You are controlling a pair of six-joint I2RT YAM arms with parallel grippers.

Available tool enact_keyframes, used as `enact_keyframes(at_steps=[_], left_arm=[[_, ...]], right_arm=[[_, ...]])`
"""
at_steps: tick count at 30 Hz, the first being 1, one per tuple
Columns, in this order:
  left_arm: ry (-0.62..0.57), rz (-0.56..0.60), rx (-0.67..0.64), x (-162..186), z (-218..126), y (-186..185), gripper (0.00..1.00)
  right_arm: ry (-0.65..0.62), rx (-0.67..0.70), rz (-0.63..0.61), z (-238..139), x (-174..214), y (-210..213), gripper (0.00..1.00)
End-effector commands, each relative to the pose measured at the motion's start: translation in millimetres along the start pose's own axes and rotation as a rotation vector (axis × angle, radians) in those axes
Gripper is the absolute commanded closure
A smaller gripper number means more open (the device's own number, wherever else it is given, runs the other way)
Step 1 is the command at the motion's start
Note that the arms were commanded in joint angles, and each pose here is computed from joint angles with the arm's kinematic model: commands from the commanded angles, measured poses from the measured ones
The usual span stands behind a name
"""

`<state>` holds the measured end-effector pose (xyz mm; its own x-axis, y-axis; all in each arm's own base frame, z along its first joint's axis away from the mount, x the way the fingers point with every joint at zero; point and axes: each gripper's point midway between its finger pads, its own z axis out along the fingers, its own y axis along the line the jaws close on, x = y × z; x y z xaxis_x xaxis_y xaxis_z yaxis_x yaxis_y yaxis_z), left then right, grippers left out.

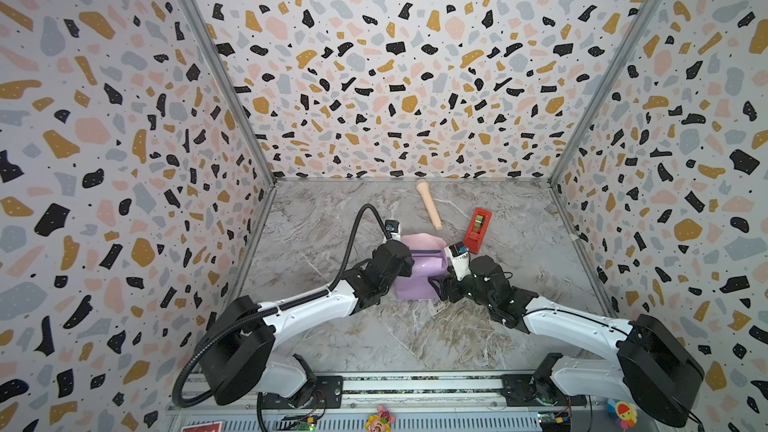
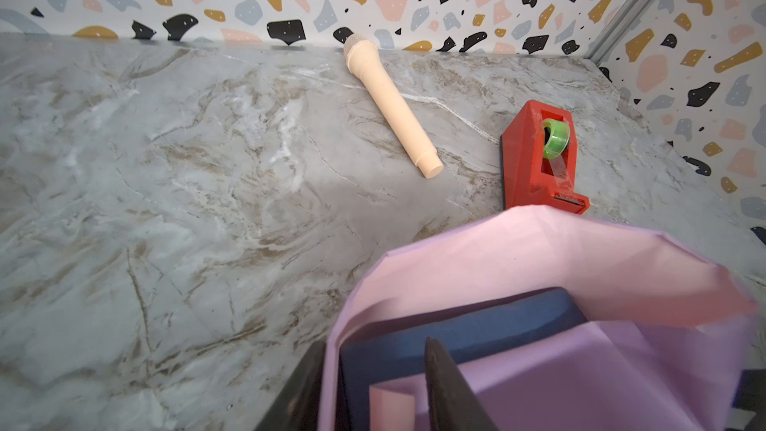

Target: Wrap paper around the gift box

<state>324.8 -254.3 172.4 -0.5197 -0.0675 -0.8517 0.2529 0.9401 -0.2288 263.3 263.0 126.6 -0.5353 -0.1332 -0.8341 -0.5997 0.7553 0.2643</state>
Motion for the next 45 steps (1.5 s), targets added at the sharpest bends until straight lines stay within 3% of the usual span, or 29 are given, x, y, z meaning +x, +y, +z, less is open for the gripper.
enact_keyframes(at_steps=[1, 18, 31, 45], left_arm=[[-0.043, -0.061, 0.044, -11, -5, 2, 0.49], [-0.158, -0.141, 0.130, -25, -54, 16, 0.22], [-0.171, -0.007, 0.428, 5, -77, -22, 0.15], [-0.123, 0.119, 0.369, 19, -50, -24, 0.10]], right_arm=[[-0.090, 0.004, 0.014, -2, -27, 2, 0.29], [-0.082, 0.007, 0.043, -3, -16, -1, 0.39], [-0.095, 0.005, 0.043, -6, -23, 0, 0.42], [-0.102, 0.002, 0.045, -7, -27, 1, 0.44]])
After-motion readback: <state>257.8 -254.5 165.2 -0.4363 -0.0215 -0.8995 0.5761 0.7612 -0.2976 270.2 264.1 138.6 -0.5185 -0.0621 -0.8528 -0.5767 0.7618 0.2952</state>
